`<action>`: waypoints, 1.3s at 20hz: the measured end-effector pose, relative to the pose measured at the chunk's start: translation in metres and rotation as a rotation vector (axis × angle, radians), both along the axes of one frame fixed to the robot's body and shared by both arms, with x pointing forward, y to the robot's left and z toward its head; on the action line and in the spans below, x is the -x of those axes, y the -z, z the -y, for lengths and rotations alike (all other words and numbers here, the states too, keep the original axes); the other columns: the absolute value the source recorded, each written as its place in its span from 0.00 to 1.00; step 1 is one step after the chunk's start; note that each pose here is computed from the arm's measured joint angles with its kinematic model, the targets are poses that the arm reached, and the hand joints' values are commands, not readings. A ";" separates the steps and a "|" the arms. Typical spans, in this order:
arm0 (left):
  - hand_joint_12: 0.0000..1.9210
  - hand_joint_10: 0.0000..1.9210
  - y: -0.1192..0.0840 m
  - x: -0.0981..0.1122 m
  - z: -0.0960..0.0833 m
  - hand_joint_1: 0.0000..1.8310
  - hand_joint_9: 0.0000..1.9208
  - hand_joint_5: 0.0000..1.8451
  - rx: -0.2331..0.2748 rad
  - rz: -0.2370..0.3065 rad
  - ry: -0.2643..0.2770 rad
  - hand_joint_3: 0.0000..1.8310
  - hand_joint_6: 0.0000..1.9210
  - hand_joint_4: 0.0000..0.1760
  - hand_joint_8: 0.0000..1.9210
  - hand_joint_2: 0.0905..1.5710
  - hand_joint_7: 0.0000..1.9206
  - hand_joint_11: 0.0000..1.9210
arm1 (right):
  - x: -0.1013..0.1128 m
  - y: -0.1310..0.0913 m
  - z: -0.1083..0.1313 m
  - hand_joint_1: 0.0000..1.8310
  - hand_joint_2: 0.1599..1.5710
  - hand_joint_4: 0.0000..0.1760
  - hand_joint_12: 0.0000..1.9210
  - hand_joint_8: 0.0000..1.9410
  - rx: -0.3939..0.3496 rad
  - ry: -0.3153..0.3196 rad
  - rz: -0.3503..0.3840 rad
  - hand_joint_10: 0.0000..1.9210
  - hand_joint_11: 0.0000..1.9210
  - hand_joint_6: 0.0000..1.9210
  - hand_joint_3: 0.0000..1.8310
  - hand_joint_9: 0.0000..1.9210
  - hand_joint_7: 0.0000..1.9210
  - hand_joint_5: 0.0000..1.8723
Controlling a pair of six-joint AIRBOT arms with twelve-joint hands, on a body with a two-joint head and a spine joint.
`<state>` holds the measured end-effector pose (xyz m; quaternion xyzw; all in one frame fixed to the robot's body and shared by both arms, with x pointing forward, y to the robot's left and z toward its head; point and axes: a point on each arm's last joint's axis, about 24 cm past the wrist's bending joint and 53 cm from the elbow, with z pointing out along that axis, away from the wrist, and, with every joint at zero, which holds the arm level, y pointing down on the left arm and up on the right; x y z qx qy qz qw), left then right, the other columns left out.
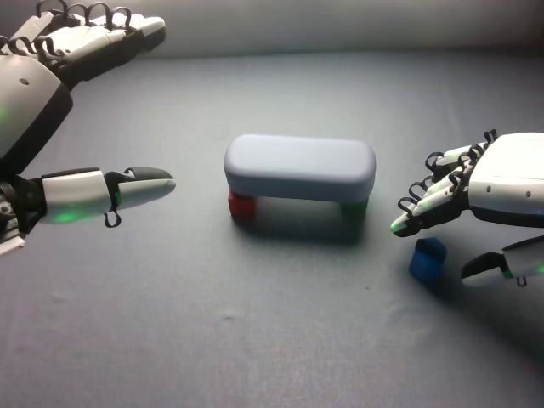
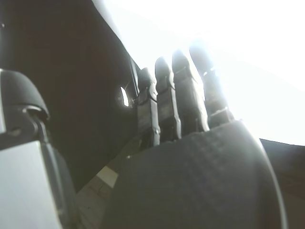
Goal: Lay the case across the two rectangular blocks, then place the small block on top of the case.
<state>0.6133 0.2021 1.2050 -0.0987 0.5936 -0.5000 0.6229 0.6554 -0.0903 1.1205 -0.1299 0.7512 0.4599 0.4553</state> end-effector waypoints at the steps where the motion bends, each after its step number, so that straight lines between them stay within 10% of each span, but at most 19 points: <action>1: 0.50 0.00 0.000 0.000 0.000 0.49 0.16 0.21 -0.001 0.000 0.001 0.00 0.00 0.00 0.00 0.55 0.18 0.00 | 0.000 0.000 0.000 0.58 0.63 0.00 0.43 0.00 0.000 0.000 0.000 0.00 0.16 0.00 0.00 0.35 0.34 0.33; 20: 0.53 0.00 0.002 -0.001 0.001 0.48 0.17 0.21 0.007 -0.008 0.001 0.00 0.00 0.00 0.00 0.55 0.19 0.00 | 0.003 -0.001 -0.018 0.64 0.61 0.00 0.60 0.02 -0.010 -0.040 -0.002 0.04 0.24 0.01 0.00 0.49 0.49 0.48; 21: 0.53 0.00 0.002 0.000 0.001 0.47 0.17 0.21 0.006 -0.008 0.003 0.00 0.00 0.00 0.00 0.55 0.19 0.00 | 0.003 -0.001 -0.018 0.64 0.66 0.00 0.62 0.03 -0.010 -0.040 -0.002 0.07 0.27 0.34 0.00 0.52 0.53 0.56; 22: 0.52 0.00 0.002 0.000 0.001 0.48 0.16 0.21 0.006 -0.008 0.003 0.00 0.00 0.00 0.00 0.56 0.18 0.00 | 0.003 0.000 -0.018 0.66 0.67 0.00 0.69 0.42 -0.009 -0.040 -0.002 0.12 0.29 0.46 0.00 0.55 0.53 0.52; 26: 0.52 0.00 0.002 0.000 0.001 0.48 0.17 0.21 0.008 -0.009 0.004 0.00 0.00 0.00 0.00 0.56 0.19 0.00 | 0.003 0.000 -0.019 0.67 0.68 0.00 0.72 0.47 -0.009 -0.041 -0.003 0.45 0.33 0.56 0.00 0.49 0.56 0.48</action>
